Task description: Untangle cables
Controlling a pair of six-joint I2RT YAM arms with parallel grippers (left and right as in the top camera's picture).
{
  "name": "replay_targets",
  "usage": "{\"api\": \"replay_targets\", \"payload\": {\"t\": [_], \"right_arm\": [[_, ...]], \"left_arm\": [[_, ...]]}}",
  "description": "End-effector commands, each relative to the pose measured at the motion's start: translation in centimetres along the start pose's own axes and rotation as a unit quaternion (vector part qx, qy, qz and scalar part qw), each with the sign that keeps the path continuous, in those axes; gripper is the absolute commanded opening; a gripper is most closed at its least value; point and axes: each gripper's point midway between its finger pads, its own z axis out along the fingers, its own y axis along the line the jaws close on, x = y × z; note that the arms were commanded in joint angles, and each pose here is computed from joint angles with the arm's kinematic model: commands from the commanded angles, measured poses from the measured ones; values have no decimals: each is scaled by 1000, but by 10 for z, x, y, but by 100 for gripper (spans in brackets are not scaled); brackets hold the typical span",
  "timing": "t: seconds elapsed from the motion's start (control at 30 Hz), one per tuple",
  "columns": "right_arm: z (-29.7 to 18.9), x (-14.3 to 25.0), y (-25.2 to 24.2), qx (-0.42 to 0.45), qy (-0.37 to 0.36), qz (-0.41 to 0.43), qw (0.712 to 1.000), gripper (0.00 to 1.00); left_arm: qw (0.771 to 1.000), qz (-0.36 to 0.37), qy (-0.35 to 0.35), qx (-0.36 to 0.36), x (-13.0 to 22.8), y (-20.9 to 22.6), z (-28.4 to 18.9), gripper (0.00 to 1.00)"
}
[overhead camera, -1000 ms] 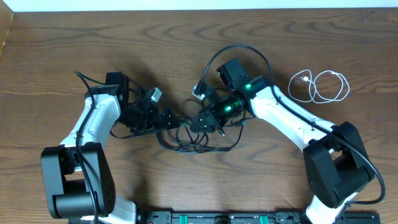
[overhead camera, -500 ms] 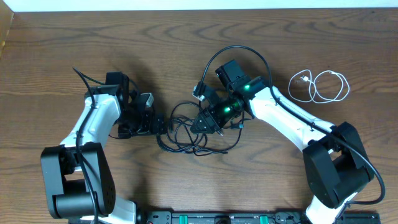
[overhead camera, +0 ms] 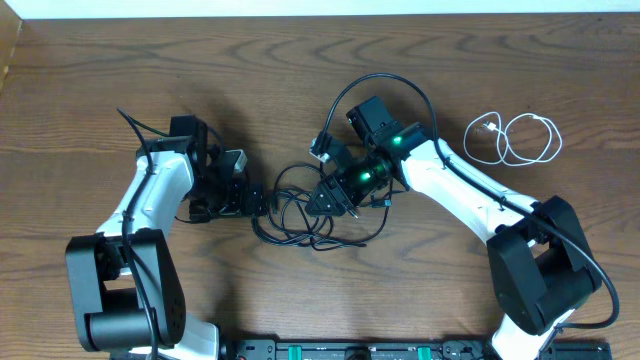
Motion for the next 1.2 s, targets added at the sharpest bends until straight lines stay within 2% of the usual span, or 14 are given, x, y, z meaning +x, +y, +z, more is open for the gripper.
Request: {"api": "replay_targets", "payload": {"t": [0.0, 1.17], "right_arm": [[-1, 0, 4, -2, -2, -4, 1000, 61], [-1, -5, 3, 0, -11, -14, 1000, 63]], "left_arm": [[1000, 0, 10, -6, 5, 4, 3, 98], [1000, 0, 10, -6, 5, 4, 3, 98]]}}
